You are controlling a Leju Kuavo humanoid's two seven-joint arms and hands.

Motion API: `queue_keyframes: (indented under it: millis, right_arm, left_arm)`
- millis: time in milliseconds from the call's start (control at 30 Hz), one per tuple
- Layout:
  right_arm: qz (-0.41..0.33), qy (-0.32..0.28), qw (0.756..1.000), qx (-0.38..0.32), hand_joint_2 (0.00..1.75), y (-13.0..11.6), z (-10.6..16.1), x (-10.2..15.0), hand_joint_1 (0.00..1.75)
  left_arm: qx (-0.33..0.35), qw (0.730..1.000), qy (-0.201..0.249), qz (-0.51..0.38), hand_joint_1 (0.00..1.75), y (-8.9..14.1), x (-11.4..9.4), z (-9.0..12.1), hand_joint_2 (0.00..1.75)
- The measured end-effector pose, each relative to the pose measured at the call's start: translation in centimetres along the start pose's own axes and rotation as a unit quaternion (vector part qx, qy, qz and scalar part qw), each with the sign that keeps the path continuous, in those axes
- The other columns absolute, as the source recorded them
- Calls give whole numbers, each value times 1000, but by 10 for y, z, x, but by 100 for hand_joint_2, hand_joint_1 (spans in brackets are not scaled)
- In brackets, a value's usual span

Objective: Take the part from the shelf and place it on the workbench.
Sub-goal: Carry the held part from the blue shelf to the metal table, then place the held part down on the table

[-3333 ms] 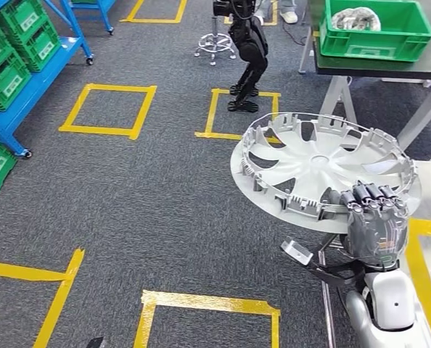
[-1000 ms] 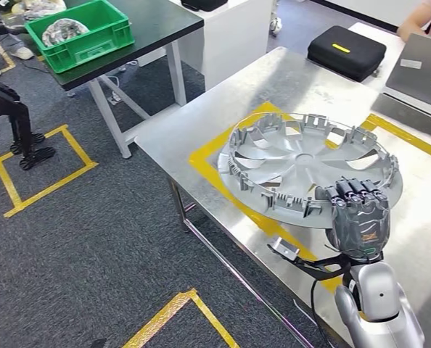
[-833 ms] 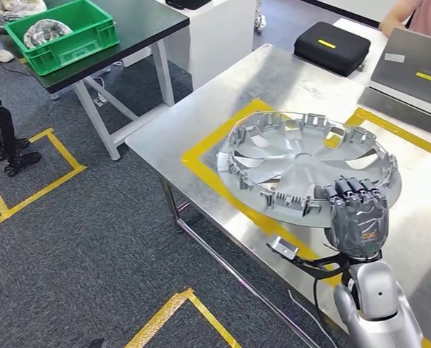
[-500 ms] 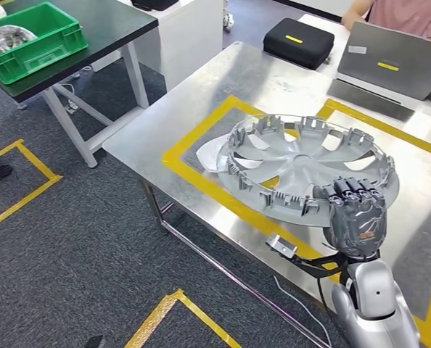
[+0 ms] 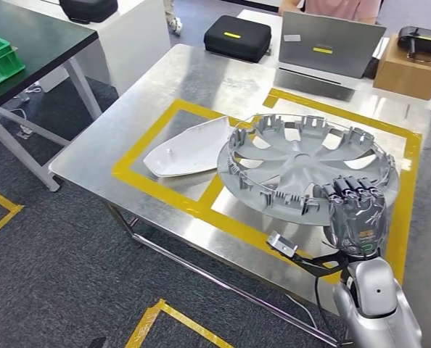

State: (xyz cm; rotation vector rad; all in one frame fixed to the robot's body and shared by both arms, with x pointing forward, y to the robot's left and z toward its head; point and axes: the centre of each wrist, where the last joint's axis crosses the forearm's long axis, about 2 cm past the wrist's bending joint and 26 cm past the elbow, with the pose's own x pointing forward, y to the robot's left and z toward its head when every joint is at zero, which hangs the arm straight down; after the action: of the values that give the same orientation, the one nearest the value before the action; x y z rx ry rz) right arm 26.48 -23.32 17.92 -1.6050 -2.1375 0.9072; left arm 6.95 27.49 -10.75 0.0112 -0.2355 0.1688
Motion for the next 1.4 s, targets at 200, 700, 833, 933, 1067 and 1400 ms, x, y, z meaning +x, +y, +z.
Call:
queue_keyframes:
  millis: [200, 700, 833, 933, 1067, 1400]
  right_arm:
    - [0, 1, 1000, 2, 175, 0, 1, 0, 175]
    - [-1, 9, 1000, 4, 175, 4, -2, 1, 175]
    - [-2, 20, 1000, 7, 175, 6, -2, 2, 175]
    - [-5, 35, 999, 17, 175, 11, 0, 5, 175]
    - [-7, 44, 999, 30, 175, 16, 3, 8, 175]
    - [-13, 39, 998, 44, 175, 22, 7, 14, 175]
  left_arm:
    - [1, 1000, -3, 0, 0, 1, 3, 0, 0]
    - [-1, 1000, -7, -6, 0, 0, 4, 0, 0]
    - [-1, 1000, -9, -10, 0, 0, 5, 0, 0]
    - [0, 1000, -7, -10, 0, 0, 3, 0, 0]
    - [1, 1000, -9, -10, 0, 1, 3, 0, 0]
    - [0, 1000, -10, -9, 0, -1, 3, 0, 0]
